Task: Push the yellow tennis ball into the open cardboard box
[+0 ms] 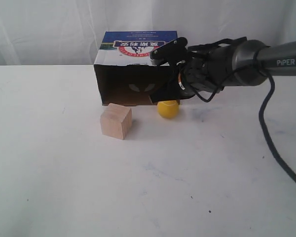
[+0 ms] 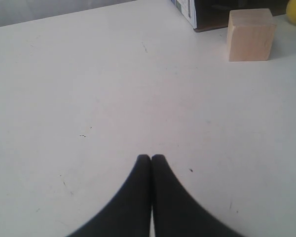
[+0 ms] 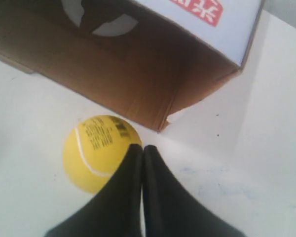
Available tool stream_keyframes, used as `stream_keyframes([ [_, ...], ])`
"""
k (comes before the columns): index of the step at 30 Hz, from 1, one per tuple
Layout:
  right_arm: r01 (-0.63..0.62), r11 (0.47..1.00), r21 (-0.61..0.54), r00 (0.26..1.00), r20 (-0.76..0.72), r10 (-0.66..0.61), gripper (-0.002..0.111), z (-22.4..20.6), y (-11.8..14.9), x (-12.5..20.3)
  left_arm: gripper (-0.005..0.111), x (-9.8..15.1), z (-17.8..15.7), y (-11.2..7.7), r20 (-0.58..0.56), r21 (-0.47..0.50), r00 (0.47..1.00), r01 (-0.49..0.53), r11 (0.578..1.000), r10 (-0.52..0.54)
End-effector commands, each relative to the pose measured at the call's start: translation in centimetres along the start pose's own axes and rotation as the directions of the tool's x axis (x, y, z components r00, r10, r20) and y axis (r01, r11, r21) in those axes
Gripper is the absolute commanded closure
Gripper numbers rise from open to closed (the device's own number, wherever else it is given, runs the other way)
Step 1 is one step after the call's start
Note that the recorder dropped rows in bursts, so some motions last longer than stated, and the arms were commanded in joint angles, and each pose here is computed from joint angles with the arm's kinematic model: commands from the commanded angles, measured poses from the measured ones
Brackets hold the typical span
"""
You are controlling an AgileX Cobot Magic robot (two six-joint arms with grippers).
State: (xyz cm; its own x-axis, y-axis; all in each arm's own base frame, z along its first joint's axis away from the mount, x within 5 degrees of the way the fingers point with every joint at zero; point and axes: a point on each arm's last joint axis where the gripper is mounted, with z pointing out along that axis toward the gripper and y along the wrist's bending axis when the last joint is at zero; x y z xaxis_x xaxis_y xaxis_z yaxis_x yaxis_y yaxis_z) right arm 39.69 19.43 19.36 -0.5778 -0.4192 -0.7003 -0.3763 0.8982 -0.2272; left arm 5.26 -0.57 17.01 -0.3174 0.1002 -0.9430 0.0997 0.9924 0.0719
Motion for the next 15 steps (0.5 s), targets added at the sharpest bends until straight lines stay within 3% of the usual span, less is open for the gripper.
stream_keyframes([
  [1, 0.04, 0.999, -0.002, 0.998, -0.048, -0.04, 0.108, -1.5, 1.7, 0.8, 0.107, 0.1, 0.0, 0.0, 0.003, -0.001, 1.0, 0.012, 1.0, -0.012],
  [9, 0.061, 0.989, -0.136, 0.997, -0.047, -0.068, 0.108, 0.3, 5.1, 3.1, 0.107, 0.1, 0.0, 0.0, 0.003, -0.001, 1.0, 0.012, 1.0, -0.012],
  [15, 0.068, 0.989, -0.131, 0.996, -0.041, -0.074, 0.108, 5.5, 4.5, 3.2, 0.107, 0.1, 0.0, 0.0, 0.003, -0.001, 1.0, 0.012, 1.0, -0.012],
])
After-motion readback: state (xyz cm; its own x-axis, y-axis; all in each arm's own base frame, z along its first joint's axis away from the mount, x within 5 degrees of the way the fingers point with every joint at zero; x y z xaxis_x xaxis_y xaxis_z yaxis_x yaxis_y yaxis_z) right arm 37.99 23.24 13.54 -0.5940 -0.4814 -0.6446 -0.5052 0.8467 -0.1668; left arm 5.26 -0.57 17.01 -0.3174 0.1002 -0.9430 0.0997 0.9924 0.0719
